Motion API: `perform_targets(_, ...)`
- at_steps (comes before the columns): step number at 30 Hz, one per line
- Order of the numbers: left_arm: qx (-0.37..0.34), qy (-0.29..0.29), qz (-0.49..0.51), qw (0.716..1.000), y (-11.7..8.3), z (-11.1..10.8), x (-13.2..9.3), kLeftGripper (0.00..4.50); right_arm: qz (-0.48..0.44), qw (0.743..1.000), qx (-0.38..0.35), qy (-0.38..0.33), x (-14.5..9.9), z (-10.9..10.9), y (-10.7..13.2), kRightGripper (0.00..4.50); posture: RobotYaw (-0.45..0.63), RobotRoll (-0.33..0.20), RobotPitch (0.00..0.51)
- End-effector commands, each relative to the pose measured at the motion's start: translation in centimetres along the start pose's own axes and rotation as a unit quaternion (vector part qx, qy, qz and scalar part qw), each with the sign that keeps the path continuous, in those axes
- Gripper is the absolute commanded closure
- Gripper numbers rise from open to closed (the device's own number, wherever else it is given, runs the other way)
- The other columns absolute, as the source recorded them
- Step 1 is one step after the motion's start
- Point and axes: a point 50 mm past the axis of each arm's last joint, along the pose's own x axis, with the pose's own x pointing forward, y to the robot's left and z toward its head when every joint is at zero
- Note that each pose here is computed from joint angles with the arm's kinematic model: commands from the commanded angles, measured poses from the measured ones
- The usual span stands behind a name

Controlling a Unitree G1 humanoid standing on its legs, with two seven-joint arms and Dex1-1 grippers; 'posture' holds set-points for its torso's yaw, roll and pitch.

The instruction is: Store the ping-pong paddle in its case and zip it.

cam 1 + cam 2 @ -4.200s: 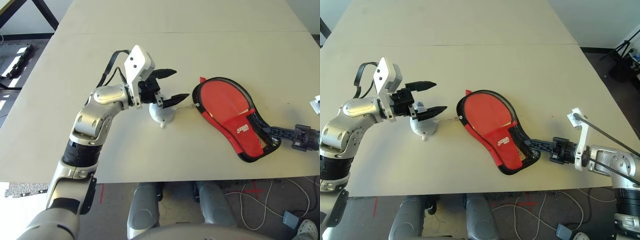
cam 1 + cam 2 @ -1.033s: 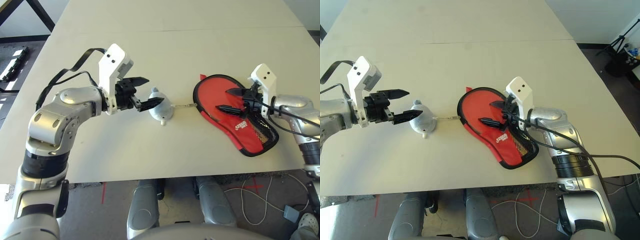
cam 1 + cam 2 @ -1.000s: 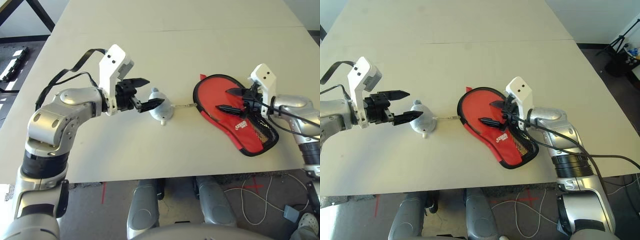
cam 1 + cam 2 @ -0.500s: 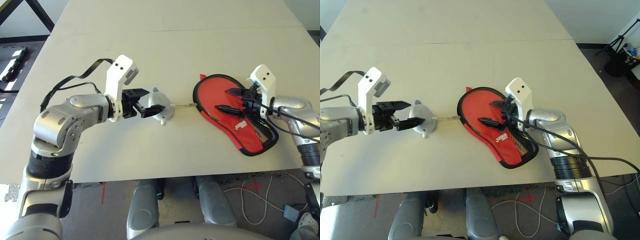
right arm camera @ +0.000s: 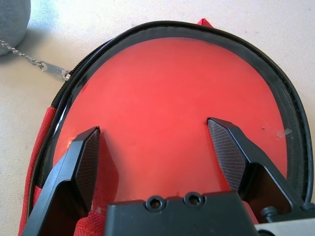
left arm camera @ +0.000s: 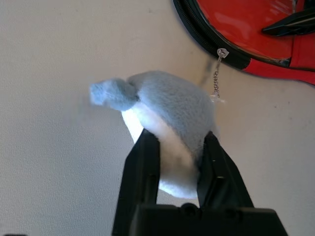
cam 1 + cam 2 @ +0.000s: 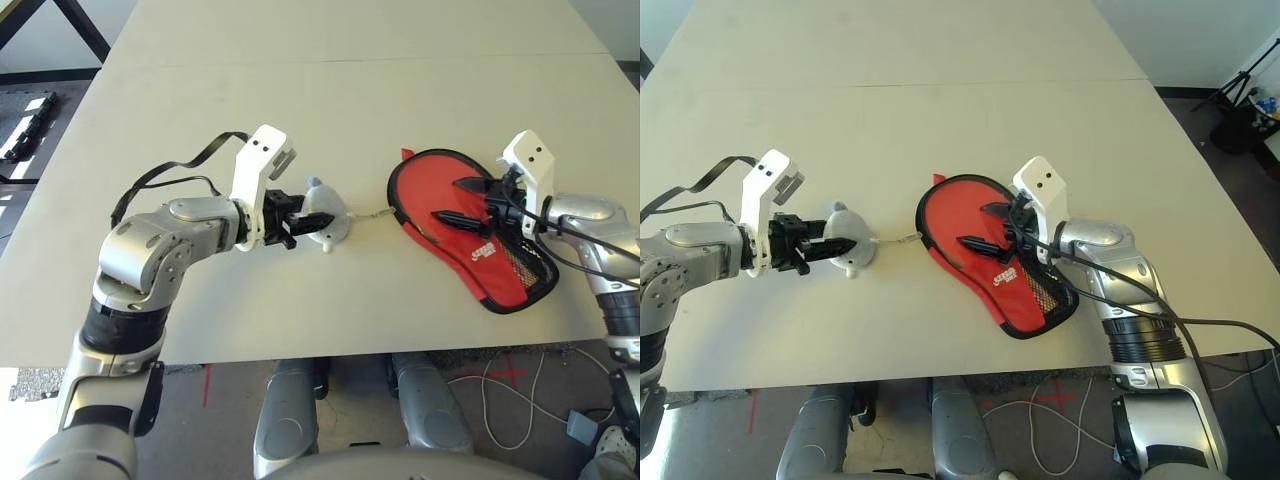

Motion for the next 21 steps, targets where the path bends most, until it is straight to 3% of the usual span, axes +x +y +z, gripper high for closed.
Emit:
perform_targets(1,0.010,0.007,0.008,1.000,0.2,0.0,0.3,4.19,0.021,0.997,0.033,0.062,0.7,-2.8,1.1,0.00,-0.05,0.000,0.291)
perform_targets(3,0.013,0.000,0.019,1.000,0.5,0.3,0.5,4.43,0.021,0.997,0.031,0.067,0.7,-3.0,1.1,0.00,-0.05,0.000,0.290)
perform_targets(12,0.048,-0.046,0.070,0.995,2.1,2.6,2.1,4.45,0.016,0.996,0.022,0.086,0.8,-3.4,1.3,0.00,-0.05,0.000,0.291)
perform_targets(21,0.082,-0.094,0.105,0.987,4.1,5.8,6.6,4.45,0.018,0.996,0.021,0.088,1.1,-3.4,1.3,0.00,-0.06,0.000,0.293)
